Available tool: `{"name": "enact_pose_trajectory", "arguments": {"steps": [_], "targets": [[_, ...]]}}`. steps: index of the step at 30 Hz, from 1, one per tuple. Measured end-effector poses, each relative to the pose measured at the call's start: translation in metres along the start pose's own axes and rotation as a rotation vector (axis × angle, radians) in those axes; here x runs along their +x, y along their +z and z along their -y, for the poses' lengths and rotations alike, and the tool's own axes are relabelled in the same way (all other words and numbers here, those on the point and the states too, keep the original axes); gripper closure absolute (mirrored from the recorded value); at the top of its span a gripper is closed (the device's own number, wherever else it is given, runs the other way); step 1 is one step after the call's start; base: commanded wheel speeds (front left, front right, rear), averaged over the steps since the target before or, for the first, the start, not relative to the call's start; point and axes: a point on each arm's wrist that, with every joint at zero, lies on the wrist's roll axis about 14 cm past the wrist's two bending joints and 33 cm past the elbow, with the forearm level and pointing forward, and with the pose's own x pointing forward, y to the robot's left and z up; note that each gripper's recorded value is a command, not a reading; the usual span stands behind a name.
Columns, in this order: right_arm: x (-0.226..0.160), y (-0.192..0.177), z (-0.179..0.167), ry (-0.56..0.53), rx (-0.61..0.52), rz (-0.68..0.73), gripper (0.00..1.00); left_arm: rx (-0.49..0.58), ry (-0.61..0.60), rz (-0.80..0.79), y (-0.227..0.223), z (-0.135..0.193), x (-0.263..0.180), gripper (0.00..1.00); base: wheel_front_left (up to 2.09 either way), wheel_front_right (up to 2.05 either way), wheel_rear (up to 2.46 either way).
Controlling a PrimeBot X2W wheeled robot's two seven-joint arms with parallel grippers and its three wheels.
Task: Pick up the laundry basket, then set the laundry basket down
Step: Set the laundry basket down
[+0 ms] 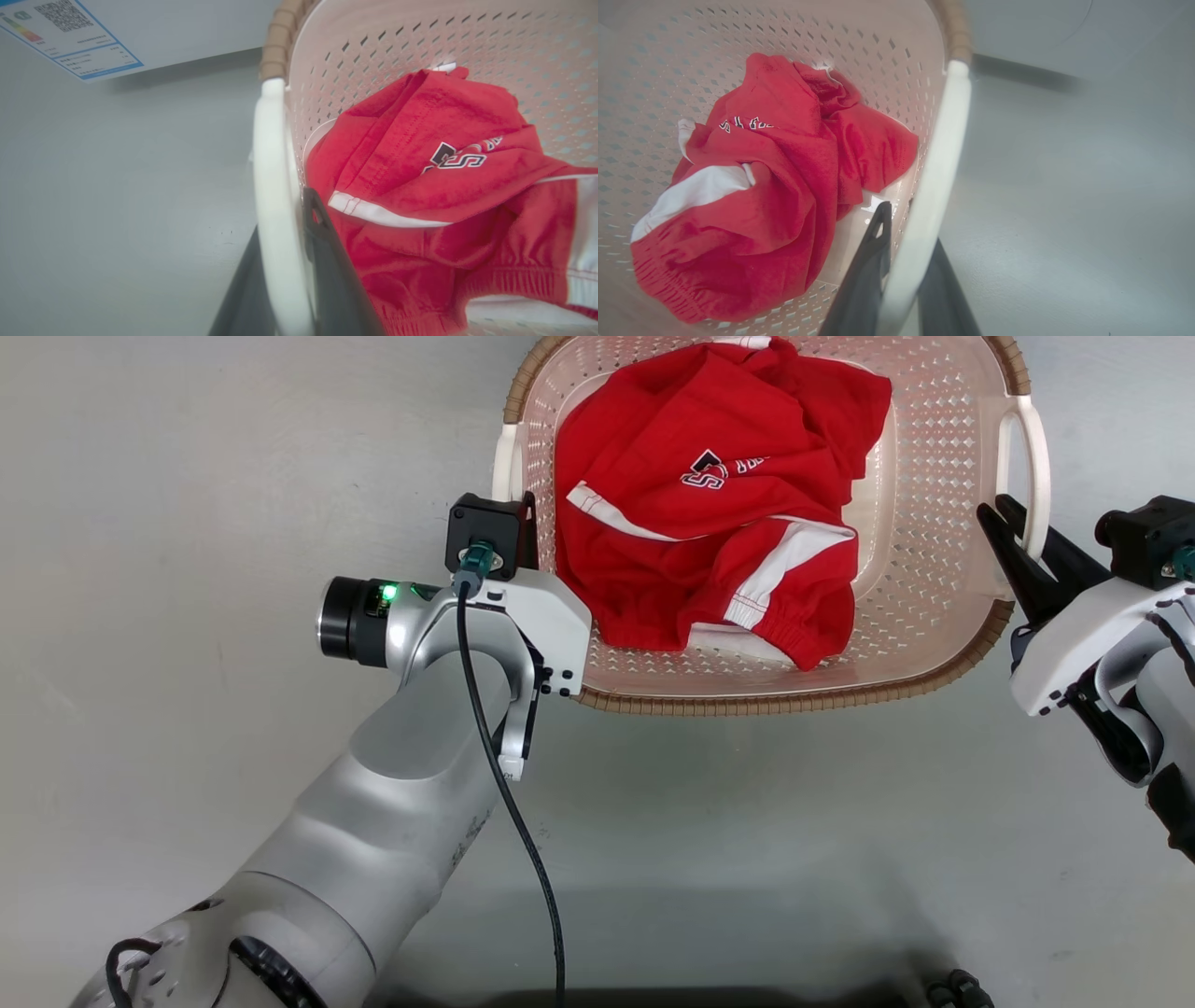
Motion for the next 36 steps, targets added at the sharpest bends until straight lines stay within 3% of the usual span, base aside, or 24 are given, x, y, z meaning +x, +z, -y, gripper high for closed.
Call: {"name": "enact_pose_trajectory", "arguments": {"steps": [10, 11, 12, 13, 14, 15, 19, 36], "targets": [[0.0, -0.003, 0.001, -0.002, -0.001, -0.009, 1.0, -0.008, 0.0, -0.011, -0.004, 0.001, 0.001, 1.0, 0.0, 0.0, 0.0], [0.0, -0.004, 0.002, -0.006, 0.001, -0.01, 0.84, -0.017, 0.001, -0.015, -0.005, 0.001, 0.001, 1.0, 0.0, 0.0, 0.0], [0.0, -0.005, 0.004, -0.01, 0.001, -0.014, 0.46, -0.025, 0.001, -0.018, -0.005, 0.001, 0.001, 0.95, 0.0, 0.0, 0.0], [-0.001, -0.007, 0.006, -0.015, -0.005, -0.022, 0.0, -0.031, -0.001, -0.016, -0.005, 0.002, 0.002, 0.7, 0.0, 0.0, 0.0], [-0.002, -0.011, 0.01, -0.024, -0.01, -0.036, 0.0, -0.031, 0.005, -0.017, -0.006, 0.002, 0.002, 0.49, 0.0, 0.0, 0.0], [-0.003, -0.013, 0.014, -0.034, -0.013, -0.042, 0.0, -0.032, 0.01, -0.021, -0.007, 0.0, 0.002, 0.0, 0.0, 0.0, 0.0], [-0.004, -0.014, 0.025, -0.06, -0.013, -0.043, 0.0, -0.036, 0.037, -0.031, -0.013, -0.011, 0.004, 0.0, 0.0, 0.0, 0.0], [-0.001, -0.014, 0.028, -0.067, -0.002, -0.034, 0.0, -0.04, 0.013, -0.057, -0.023, -0.002, 0.006, 0.0, 0.0, 0.0, 0.0]]}}
